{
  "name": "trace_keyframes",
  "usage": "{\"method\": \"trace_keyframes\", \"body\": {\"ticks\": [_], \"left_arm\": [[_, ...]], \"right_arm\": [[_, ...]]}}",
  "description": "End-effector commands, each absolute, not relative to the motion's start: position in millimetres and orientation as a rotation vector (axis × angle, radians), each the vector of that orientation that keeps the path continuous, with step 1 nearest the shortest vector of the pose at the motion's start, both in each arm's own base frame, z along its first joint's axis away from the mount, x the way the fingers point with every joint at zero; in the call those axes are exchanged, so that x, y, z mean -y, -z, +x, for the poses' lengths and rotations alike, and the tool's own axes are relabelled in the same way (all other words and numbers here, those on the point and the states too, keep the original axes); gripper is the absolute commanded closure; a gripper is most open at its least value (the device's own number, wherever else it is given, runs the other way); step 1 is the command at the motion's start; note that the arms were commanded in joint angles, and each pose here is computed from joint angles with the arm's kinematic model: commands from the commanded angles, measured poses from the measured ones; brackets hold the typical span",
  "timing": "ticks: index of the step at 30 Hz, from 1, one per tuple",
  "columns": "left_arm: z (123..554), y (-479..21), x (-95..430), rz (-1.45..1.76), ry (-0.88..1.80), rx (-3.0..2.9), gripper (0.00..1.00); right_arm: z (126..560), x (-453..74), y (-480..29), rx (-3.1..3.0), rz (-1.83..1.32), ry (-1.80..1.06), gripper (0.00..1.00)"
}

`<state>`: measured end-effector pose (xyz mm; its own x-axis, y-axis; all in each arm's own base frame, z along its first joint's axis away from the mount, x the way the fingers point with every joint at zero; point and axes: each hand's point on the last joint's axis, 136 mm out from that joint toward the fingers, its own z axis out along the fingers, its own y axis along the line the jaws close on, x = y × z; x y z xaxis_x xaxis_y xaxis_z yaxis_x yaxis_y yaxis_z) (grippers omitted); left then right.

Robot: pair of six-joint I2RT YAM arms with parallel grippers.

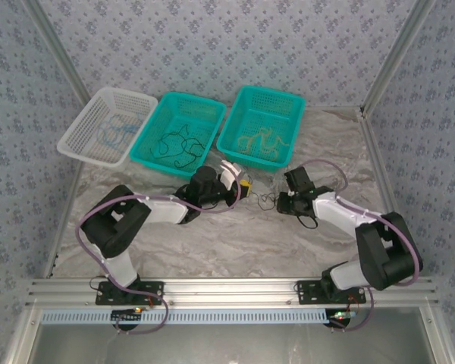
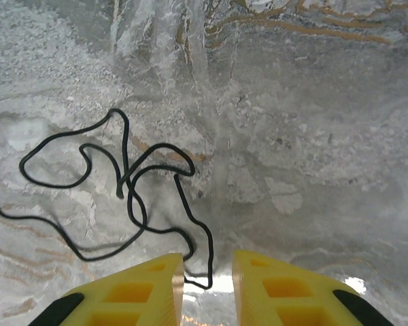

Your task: Untangle the cables

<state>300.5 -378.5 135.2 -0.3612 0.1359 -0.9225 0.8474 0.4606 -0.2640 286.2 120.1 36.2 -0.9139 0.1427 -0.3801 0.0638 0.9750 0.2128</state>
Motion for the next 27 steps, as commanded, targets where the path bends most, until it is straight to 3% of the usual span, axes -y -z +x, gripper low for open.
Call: {"method": "trace_keyframes", "body": {"ticks": [1, 14, 17, 22, 27], "left_arm": [[302.2, -160.4, 377.3, 0.814, 0.975, -1.721, 1.0], [301.6, -159.5, 373.3, 0.808, 0.957, -1.725, 1.0], [304.4, -160.9, 370.4, 0.789, 0.945, -1.724, 1.0], [313.5, -176.2, 354.5, 0.711, 0.901, -1.714, 1.0], [333.8, -199.0, 313.6, 0.522, 0.751, -1.749, 1.0]], "right_arm": [[292.4, -118.1, -35.3, -2.731, 0.169, -0.205, 0.74], [282.1, -122.0, -6.2, -2.838, 0.144, -0.094, 0.78], [279.0, -116.8, -0.7, -2.84, 0.172, -0.052, 0.84], [287.7, -109.1, -27.7, -2.721, 0.215, -0.065, 1.0], [295.7, -83.5, -72.2, -2.564, 0.282, -0.074, 1.0]]}}
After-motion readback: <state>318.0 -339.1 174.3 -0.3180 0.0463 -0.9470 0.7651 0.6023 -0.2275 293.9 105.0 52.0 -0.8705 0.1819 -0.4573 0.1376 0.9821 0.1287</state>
